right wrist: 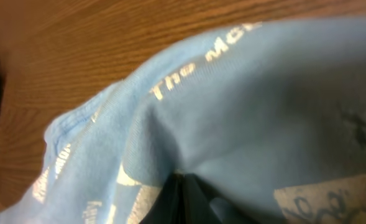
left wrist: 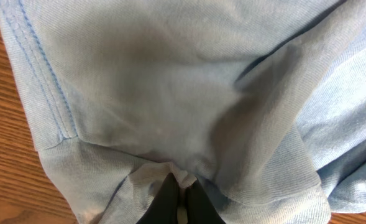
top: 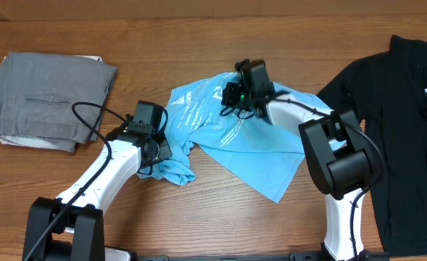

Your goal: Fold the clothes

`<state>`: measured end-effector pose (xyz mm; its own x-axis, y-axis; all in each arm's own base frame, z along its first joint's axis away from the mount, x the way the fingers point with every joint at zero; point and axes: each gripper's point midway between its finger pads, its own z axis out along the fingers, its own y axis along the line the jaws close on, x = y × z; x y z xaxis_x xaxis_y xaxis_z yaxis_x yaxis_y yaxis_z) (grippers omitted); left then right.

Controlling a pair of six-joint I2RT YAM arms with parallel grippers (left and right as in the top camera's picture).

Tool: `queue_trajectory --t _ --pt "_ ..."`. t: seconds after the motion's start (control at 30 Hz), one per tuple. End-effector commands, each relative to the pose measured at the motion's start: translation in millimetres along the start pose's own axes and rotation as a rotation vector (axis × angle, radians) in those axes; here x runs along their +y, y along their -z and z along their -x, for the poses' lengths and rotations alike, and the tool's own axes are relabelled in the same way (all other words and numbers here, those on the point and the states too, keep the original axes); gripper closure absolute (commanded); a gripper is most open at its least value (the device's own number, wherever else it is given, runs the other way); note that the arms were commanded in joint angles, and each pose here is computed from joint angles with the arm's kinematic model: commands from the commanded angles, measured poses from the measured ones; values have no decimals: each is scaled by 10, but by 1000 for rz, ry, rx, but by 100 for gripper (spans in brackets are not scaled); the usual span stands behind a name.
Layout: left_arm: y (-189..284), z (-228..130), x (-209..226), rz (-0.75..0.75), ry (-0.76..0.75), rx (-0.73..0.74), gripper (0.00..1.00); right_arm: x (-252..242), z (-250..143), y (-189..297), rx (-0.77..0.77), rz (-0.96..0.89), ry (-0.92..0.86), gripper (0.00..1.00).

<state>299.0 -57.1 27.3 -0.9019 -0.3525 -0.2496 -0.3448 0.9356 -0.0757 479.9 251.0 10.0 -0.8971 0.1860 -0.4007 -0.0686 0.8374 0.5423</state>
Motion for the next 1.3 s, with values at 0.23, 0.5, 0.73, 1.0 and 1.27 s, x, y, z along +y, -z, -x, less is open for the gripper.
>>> queue_trajectory --t 0.23,0.5,0.73,1.0,1.27 --pt "48 75 7 -3 2 -41 96 -858 997 1462 -29 -259 -177 96" --pt "48 82 2 -5 2 -44 96 -2011 885 1705 -21 -428 -279 96" --pt "48 78 5 -4 1 -42 96 -2696 650 1640 32 -479 -396 96" --pt "48 74 9 -2 1 -41 96 -3565 183 1744 113 -723 -515 96" --pt "48 73 41 15 -10 -43 96 -4356 158 2420 -56 -874 -766 96"
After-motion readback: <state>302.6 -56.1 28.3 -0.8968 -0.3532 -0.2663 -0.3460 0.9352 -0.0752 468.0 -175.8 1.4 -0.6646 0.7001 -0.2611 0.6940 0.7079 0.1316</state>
